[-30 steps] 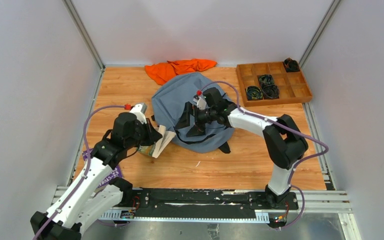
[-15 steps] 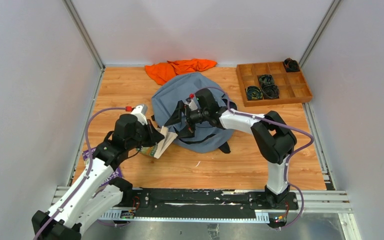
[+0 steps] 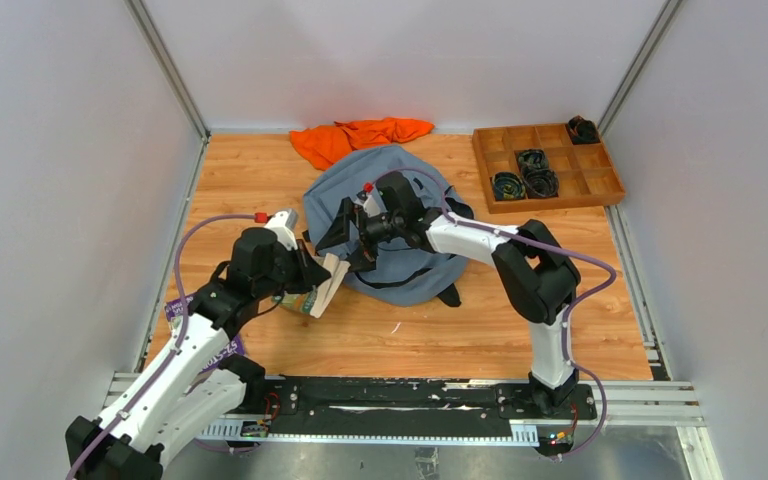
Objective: Pack the student bag
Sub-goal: Pick up the book from the center of the board.
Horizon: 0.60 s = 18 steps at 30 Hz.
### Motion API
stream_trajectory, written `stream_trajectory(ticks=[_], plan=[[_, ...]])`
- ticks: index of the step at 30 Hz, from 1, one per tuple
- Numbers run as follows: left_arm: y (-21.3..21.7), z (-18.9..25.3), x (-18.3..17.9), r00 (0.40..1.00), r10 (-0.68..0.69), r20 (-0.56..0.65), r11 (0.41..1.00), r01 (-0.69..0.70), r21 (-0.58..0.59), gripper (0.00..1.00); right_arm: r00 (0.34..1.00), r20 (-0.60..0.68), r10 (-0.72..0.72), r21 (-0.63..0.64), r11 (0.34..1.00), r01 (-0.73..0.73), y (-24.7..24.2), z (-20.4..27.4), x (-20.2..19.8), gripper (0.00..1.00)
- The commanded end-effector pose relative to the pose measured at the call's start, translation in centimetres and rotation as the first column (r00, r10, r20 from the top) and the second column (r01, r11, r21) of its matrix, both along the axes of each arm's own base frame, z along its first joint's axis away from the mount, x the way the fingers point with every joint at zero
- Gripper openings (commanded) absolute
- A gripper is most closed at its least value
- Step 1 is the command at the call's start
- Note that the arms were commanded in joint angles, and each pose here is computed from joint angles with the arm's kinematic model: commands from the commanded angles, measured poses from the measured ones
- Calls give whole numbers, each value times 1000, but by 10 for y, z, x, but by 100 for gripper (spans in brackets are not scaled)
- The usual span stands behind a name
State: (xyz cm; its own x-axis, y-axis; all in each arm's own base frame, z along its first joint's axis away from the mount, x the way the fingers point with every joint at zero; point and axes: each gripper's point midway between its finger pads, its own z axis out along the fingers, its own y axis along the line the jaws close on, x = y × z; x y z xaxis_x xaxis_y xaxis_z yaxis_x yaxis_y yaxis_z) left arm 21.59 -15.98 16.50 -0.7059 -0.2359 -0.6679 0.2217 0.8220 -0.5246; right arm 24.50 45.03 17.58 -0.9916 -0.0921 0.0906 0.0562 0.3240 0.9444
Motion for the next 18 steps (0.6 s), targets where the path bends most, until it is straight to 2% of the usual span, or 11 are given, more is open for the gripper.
stream_trajectory(ticks=[1, 6, 8, 9, 10, 11, 13, 14, 16, 18], plan=[[-9, 8, -1, 998, -57, 15, 998, 57, -13, 0, 999, 9, 43, -15, 999, -42, 6, -3, -11, 90], [-10, 15, -4, 996, -84, 19, 996, 84, -6, 2, 1000, -20, 22, 26, 999, -21, 8, -6, -10, 58], [-5, 18, -4, 997, -70, 14, 997, 70, 21, 18, 999, -23, 28, 30, 999, -27, 10, -7, -10, 41], [-2, 18, -4, 998, -57, 8, 998, 57, 34, 26, 999, -25, 28, 34, 999, -28, 10, -7, -10, 28], [0, 20, -4, 999, -50, 8, 998, 50, 42, 36, 999, -29, 31, 38, 999, -30, 11, -8, -10, 16], [1, 20, -5, 999, -49, 8, 998, 48, 47, 48, 999, -33, 32, 42, 999, -31, 11, -9, -10, 9], [4, 22, -6, 999, -42, 14, 998, 42, 53, 66, 999, -38, 33, 48, 998, -32, 12, -10, -10, 1], [4, 22, -6, 999, -40, 15, 998, 39, 54, 72, 999, -38, 33, 51, 998, -31, 12, -10, -10, 0], [6, 24, -7, 999, -35, 16, 998, 34, 61, 81, 999, -44, 31, 52, 998, -29, 12, -12, -10, 0], [8, 29, -7, 999, -33, 15, 997, 32, 73, 83, 999, -48, 25, 55, 998, -22, 11, -13, -10, 0]])
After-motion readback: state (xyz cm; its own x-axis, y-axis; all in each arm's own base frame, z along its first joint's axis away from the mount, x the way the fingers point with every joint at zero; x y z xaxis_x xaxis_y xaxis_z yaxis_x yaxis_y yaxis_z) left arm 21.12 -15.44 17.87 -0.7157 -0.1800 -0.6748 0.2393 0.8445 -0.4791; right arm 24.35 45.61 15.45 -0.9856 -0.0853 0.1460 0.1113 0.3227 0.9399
